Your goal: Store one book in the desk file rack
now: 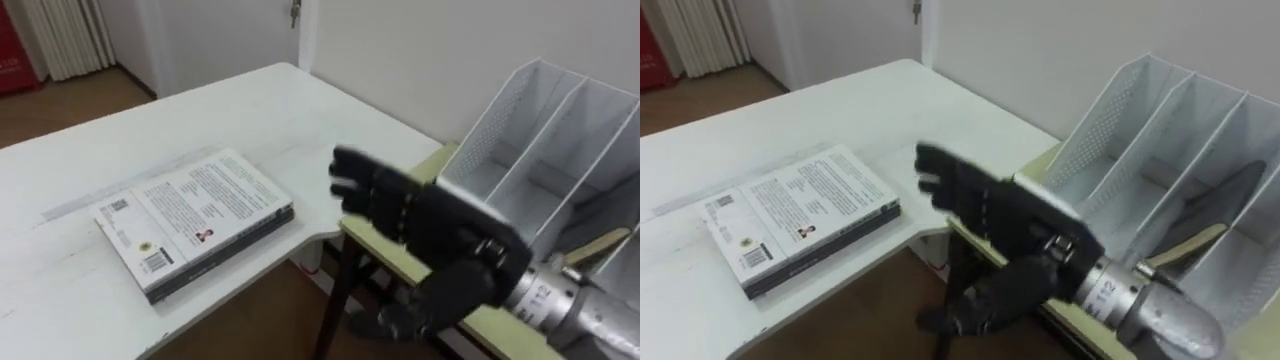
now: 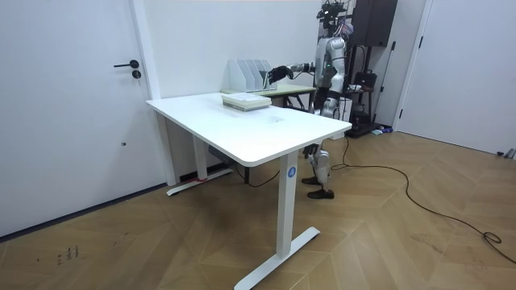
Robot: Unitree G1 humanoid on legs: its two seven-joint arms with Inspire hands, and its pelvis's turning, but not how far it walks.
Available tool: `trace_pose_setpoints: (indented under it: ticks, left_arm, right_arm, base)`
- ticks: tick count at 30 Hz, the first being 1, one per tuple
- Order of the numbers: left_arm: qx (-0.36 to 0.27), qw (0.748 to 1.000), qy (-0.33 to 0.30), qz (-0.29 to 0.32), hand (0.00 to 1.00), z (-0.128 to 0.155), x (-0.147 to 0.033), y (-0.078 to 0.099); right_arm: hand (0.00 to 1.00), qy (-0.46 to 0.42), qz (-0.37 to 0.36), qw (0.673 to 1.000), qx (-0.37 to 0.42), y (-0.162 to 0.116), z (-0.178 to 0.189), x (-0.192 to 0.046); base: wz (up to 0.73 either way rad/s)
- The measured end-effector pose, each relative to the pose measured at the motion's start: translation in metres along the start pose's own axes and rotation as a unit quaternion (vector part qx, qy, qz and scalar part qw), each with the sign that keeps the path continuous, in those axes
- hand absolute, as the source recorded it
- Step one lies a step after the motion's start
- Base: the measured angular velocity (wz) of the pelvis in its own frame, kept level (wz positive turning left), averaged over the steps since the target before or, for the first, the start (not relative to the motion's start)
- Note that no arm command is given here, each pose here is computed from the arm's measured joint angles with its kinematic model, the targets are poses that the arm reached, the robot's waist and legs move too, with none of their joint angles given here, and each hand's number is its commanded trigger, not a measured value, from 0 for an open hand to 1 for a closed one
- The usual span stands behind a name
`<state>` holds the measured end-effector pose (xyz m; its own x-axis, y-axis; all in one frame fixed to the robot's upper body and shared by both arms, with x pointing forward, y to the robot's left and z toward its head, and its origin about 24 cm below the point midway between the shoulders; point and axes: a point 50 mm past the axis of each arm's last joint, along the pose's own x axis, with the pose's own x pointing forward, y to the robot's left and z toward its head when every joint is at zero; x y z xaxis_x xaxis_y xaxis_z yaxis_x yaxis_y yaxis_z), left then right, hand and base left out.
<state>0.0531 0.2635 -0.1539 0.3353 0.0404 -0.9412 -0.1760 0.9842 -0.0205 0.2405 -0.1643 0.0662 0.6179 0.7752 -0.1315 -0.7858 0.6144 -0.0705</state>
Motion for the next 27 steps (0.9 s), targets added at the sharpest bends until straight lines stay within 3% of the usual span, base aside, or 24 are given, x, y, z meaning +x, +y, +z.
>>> trace_pose_setpoints:
  ticks: [8,15,21,27]
  left_arm:
    - [0.003,1.0,0.001,-0.006,0.0,0.006,0.002,-0.003]
    - [-0.009,1.0,0.006,-0.006,0.0,-0.001,0.002,-0.006]
    - [-0.035,0.999,0.004,-0.001,0.0,-0.004,0.003,-0.01]
    - [-0.065,0.998,0.019,0.012,0.0,-0.018,0.002,-0.012]
  right_arm:
    - [0.0,0.27,0.007,0.961,0.056,0.02,-0.11,-0.044]
    - [0.0,0.467,-0.044,0.878,0.099,0.044,-0.187,-0.095]
    - [0.0,0.528,-0.149,0.82,0.163,0.066,-0.22,-0.127]
    - [0.0,0.529,-0.271,0.768,0.239,0.091,-0.236,-0.144]
  base:
    - [0.09]
    - [-0.01]
    - [0.06]
    - [0.06]
